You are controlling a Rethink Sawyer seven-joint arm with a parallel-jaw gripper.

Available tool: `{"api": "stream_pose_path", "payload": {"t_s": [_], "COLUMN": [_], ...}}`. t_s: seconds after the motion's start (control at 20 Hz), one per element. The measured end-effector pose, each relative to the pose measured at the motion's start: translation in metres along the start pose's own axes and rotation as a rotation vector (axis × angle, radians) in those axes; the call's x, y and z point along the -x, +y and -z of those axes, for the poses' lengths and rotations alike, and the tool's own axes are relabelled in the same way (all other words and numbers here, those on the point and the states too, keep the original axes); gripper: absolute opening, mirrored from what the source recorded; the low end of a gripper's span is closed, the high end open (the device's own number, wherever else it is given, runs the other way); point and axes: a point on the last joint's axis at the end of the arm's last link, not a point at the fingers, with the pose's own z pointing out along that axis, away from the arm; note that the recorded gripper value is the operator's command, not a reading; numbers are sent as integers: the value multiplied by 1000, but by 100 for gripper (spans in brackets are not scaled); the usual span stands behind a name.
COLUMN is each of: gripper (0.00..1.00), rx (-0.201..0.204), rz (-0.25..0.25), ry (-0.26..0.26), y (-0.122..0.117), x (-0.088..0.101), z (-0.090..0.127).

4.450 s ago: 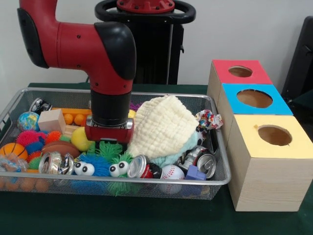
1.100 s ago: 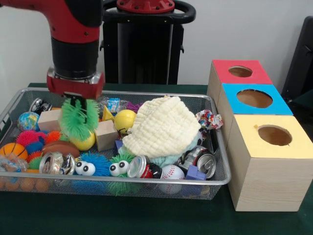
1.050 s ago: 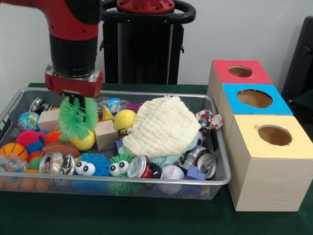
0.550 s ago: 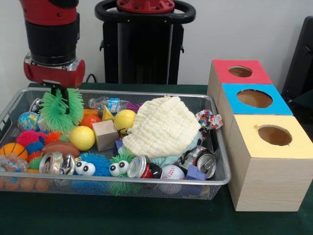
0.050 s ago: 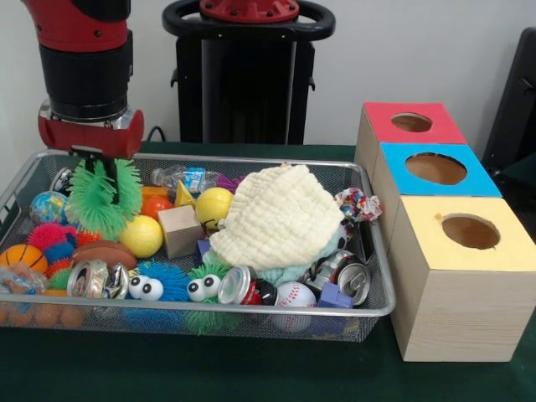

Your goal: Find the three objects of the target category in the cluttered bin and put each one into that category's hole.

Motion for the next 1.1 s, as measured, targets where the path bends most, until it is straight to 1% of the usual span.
{"api": "stream_pose_path", "payload": {"t_s": [0.1, 0.25, 0.3, 0.5, 0.9, 1.1], "gripper": [100, 100, 100, 100, 100, 100], "rx": [1, 15, 26, 40, 41, 34], "rz": [2, 0, -2, -2, 3, 10], "ry": [0, -5, -7, -10, -17, -25], "y": [0, 0, -1, 1, 3, 5], "x": [0, 2, 3, 5, 7, 9], "z": [0, -2, -4, -6, -3, 3]}}
